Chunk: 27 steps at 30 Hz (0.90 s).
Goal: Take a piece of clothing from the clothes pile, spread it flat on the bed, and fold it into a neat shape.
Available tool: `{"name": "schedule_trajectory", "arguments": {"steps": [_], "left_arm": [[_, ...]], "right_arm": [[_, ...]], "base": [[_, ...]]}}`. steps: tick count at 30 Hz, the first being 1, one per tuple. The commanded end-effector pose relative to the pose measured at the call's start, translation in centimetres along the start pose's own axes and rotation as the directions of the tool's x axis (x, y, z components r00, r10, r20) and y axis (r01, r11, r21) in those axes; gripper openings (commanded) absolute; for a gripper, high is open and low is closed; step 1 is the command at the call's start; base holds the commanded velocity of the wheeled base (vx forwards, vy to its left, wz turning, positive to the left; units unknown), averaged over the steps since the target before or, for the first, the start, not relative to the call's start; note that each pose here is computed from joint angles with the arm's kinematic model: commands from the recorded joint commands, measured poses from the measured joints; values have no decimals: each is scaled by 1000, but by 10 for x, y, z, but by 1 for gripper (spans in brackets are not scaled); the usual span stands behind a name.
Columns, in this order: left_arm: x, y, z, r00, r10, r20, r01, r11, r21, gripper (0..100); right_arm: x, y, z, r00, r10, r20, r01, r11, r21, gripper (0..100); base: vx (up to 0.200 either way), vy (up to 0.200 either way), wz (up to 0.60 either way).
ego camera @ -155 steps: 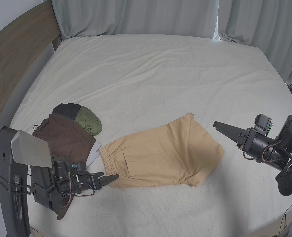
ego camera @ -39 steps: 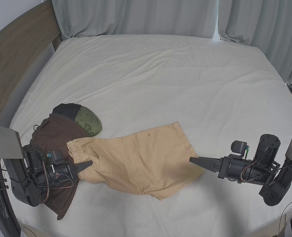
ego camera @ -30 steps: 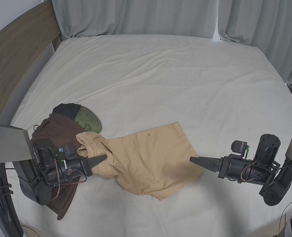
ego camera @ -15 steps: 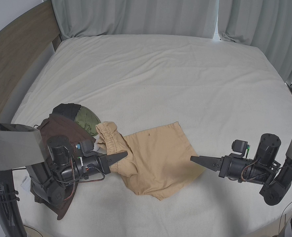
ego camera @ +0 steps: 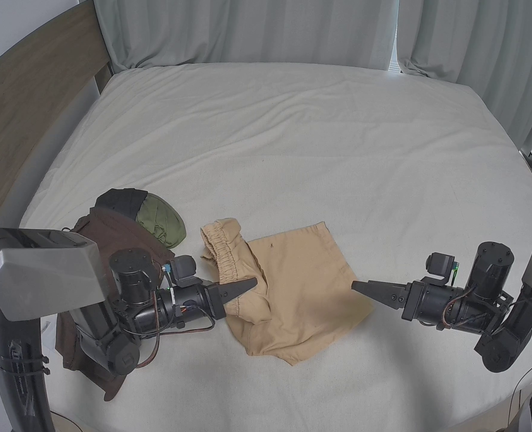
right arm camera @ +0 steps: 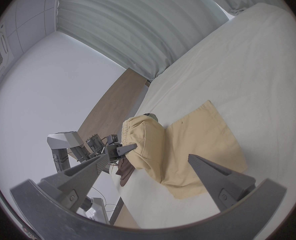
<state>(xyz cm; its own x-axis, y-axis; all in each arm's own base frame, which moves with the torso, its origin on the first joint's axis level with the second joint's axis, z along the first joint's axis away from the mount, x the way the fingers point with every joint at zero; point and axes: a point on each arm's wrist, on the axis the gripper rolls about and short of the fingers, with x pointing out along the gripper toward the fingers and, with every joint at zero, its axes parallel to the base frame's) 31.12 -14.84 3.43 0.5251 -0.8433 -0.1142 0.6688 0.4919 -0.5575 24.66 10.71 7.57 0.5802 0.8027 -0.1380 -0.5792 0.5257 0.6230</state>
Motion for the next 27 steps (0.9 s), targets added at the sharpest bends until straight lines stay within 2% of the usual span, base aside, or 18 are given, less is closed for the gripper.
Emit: {"name": "schedule_trajectory", "arguments": {"steps": [1,8,27], "left_arm": [[11,-3,-1,1000,-22,2,22,1000,-20,0],[36,-5,-12,999,-53,-5,53,998,-43,0],[77,3,-34,996,-87,-13,85,991,-107,0]], "right_arm": [[-2,-4,2,1000,-17,10,17,1000,-9,100],[-2,-24,-6,997,-74,-16,73,995,-70,100],[-6,-31,4,995,-94,24,95,993,-67,100]], "base": [[0,0,0],[0,0,0],[0,0,0]]}}
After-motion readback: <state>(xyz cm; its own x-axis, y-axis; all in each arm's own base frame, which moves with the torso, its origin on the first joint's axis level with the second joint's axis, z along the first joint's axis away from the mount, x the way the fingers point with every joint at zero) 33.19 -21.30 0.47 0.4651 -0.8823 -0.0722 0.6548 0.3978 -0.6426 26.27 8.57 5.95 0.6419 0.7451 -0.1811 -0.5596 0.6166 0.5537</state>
